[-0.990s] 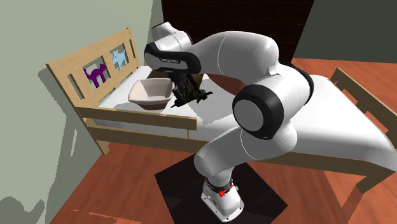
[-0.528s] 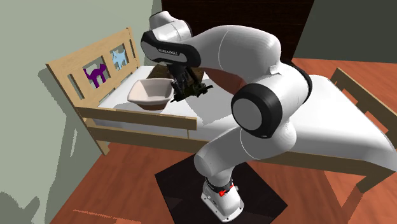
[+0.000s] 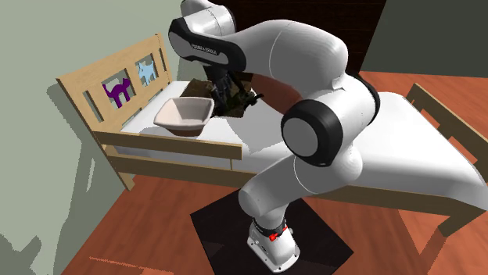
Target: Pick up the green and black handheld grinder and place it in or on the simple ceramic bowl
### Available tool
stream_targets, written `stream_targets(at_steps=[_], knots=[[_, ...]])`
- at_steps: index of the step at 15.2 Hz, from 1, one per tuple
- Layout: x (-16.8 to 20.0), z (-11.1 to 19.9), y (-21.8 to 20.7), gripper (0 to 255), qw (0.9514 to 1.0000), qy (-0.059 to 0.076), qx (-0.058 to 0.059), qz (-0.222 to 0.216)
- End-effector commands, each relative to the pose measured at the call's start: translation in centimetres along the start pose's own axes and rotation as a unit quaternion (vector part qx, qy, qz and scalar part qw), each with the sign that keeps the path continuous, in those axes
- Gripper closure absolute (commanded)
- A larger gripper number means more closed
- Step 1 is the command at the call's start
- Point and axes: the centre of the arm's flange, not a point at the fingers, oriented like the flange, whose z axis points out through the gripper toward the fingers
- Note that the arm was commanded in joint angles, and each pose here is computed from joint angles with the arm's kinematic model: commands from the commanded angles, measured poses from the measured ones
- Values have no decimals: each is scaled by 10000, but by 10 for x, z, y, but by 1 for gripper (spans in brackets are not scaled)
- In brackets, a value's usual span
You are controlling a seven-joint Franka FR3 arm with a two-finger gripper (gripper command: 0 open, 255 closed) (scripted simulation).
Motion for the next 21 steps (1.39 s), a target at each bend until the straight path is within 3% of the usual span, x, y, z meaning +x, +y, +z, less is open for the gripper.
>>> stream_targets(at_steps=[1, 6, 21], knots=[[-3, -12, 1, 255, 10000, 33, -18, 1], [-8, -35, 2, 255, 10000, 33, -18, 1], [188, -59, 15, 255, 10000, 33, -18, 1]])
